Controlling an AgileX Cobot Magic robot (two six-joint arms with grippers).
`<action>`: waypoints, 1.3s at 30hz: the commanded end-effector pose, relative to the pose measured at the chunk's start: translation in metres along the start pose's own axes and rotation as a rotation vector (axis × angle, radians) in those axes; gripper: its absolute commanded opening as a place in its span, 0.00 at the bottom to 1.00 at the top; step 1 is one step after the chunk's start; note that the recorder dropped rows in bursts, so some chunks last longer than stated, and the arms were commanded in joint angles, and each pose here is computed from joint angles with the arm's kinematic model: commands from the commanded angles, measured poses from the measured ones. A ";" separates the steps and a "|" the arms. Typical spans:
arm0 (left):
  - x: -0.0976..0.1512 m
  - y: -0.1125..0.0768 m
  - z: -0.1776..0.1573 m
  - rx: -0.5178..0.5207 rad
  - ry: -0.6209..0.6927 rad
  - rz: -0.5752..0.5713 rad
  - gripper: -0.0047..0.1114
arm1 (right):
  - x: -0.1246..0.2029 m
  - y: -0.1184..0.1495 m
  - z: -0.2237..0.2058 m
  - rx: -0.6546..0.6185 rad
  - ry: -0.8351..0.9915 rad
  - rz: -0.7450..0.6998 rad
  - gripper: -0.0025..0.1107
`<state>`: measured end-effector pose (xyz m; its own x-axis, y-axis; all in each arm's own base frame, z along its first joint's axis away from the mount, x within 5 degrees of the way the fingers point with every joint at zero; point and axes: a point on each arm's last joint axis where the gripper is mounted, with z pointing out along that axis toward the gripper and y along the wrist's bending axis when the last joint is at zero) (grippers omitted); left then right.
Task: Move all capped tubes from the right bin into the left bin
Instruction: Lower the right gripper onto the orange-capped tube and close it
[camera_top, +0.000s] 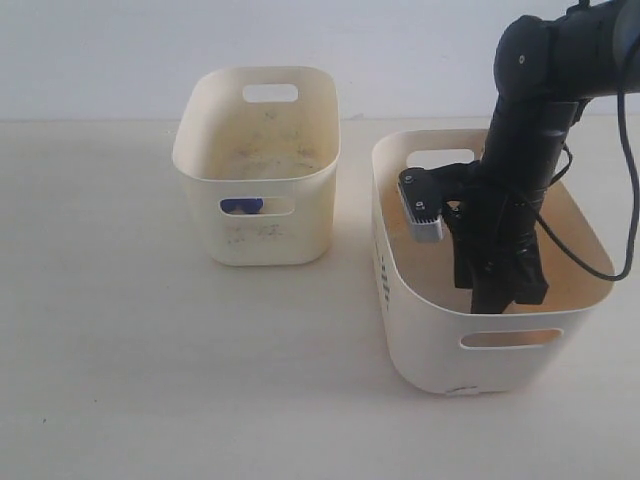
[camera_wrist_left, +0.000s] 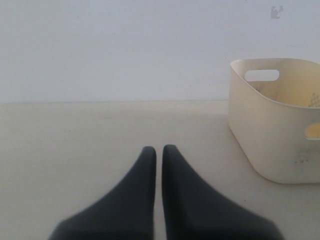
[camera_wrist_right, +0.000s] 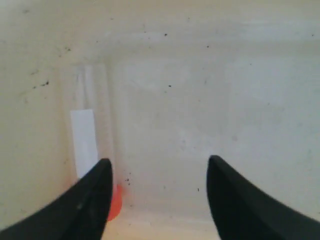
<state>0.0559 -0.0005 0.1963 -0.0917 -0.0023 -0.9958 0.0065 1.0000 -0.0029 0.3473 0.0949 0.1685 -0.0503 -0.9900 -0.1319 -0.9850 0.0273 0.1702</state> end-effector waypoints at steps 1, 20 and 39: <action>-0.001 0.000 0.000 0.008 -0.007 -0.007 0.08 | 0.001 0.001 -0.001 0.003 -0.002 -0.024 0.59; -0.001 0.000 0.000 0.008 -0.007 -0.007 0.08 | 0.001 0.006 -0.002 -0.054 -0.011 -0.020 0.59; -0.001 0.000 0.000 0.008 -0.007 -0.007 0.08 | 0.002 -0.001 0.021 -0.119 -0.004 -0.013 0.59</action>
<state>0.0559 -0.0005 0.1963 -0.0917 -0.0023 -0.9958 0.0065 1.0000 -0.0029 0.3450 0.0969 0.1475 -0.0463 -0.9898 -0.1347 -0.9615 0.0076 0.2749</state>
